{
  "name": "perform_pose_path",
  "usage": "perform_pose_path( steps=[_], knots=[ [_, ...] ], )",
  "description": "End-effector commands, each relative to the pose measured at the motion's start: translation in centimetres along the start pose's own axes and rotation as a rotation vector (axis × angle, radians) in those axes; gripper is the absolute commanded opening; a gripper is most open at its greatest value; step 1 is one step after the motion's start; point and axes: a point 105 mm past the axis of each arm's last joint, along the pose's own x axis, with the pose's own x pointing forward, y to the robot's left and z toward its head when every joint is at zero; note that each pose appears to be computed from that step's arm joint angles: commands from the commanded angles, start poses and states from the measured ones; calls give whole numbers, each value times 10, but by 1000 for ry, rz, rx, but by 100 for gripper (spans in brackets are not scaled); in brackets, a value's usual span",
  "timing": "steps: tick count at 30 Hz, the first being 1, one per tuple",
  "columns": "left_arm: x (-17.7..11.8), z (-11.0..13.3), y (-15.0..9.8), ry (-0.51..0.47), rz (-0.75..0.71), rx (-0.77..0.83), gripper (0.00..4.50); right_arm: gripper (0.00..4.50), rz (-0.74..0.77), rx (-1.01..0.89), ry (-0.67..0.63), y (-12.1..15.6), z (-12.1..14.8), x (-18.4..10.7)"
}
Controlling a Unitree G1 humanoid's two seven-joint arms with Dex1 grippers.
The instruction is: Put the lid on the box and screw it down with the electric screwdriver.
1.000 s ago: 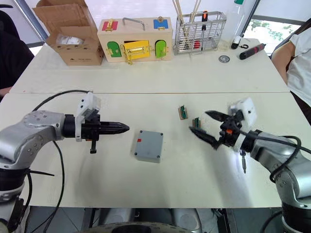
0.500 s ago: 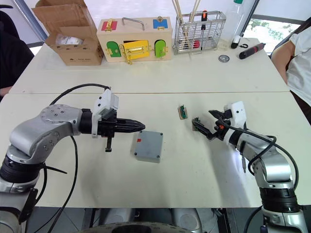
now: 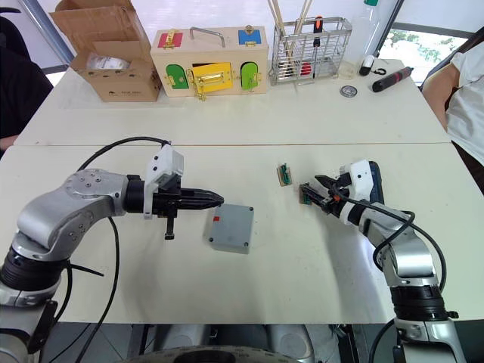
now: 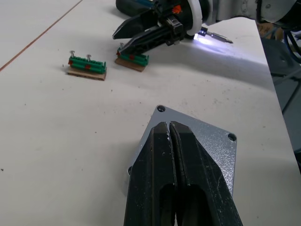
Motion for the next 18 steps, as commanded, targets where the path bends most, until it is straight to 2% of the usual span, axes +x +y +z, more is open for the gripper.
perform_pose_path(
  steps=[1, 11, 14, 16, 18],
  knots=[
    [-5, 5, 1, -13, 20, 35, 0, 175, 1, -20, -48, 2, 12, -1],
    [-4, 0, 1, -8, 32, 22, 0, 175, 5, -12, -51, 4, 11, 0],
    [-3, -2, 0, -6, 33, 18, 0, 87, 5, -13, -51, 5, 11, 1],
    [-3, -2, 0, -5, 34, 17, 0, 3, 6, -12, -52, 5, 11, 2],
    [-3, -3, 1, -3, 36, 15, 0, 3, 5, -11, -52, 5, 11, 2]
  ],
)
